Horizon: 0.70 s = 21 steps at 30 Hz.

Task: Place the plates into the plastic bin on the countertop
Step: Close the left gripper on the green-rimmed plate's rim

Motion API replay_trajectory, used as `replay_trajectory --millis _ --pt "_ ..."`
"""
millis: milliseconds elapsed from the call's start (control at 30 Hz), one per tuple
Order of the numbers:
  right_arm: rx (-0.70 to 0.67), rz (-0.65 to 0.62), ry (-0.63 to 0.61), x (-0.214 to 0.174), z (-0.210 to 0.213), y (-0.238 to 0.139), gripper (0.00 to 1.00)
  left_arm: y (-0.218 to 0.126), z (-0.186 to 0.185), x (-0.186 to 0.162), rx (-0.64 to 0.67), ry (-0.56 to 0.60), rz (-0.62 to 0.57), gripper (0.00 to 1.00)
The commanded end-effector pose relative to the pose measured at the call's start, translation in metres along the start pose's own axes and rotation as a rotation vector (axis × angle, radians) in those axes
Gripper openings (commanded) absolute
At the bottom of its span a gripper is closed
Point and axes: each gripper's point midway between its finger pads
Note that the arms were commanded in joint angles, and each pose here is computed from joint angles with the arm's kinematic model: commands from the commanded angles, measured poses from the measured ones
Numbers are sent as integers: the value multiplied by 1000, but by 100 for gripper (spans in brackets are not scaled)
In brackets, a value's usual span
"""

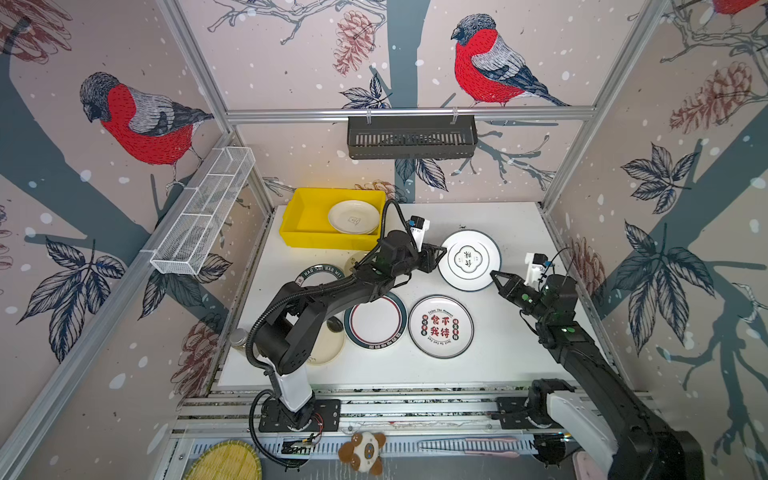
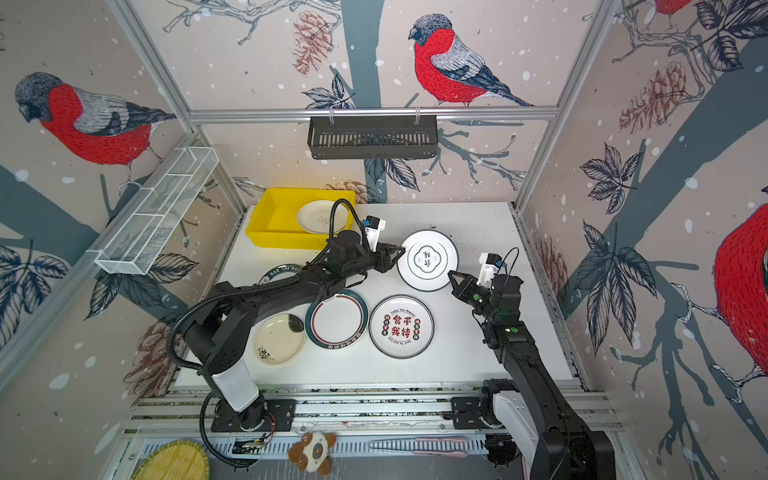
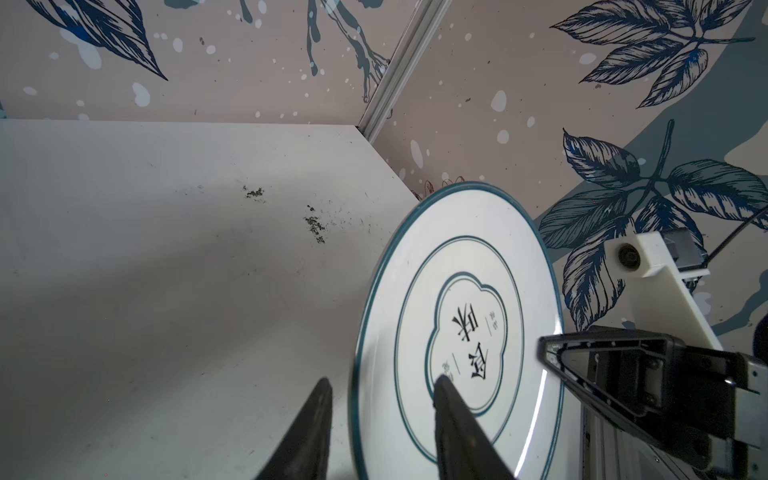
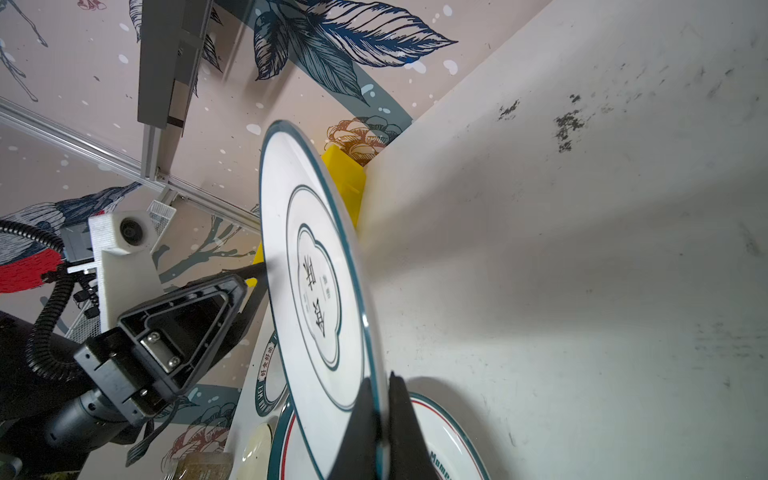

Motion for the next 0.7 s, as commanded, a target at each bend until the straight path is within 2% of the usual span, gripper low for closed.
replay_trajectory --millis 0,100,233,367,500,567,667 --pt "48 -30 -39 10 13 -1 3 5 -13 4 -77 -15 -5 39" --pt "49 -27 -43 10 14 -1 3 7 -14 2 -97 -38 0 35" --pt "42 -24 -39 8 11 0 2 8 -18 2 -120 -50 0 25" --pt "39 -21 -37 7 10 0 2 9 -21 0 -148 -59 10 21" --pt "28 -22 -37 6 7 0 3 10 -22 -1 -175 -77 19 0" --pt "25 -21 -37 6 7 0 10 9 -22 -1 -178 -83 17 0" --pt "23 -19 -39 5 6 0 15 8 -21 1 -186 -94 12 0"
Point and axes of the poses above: each gripper's point midway between its finger pads, its own y axis out along the fingers, its own z axis along the line the jaws close on, x = y × z, and after that the axes turned 7 degrees about -y, right-handed
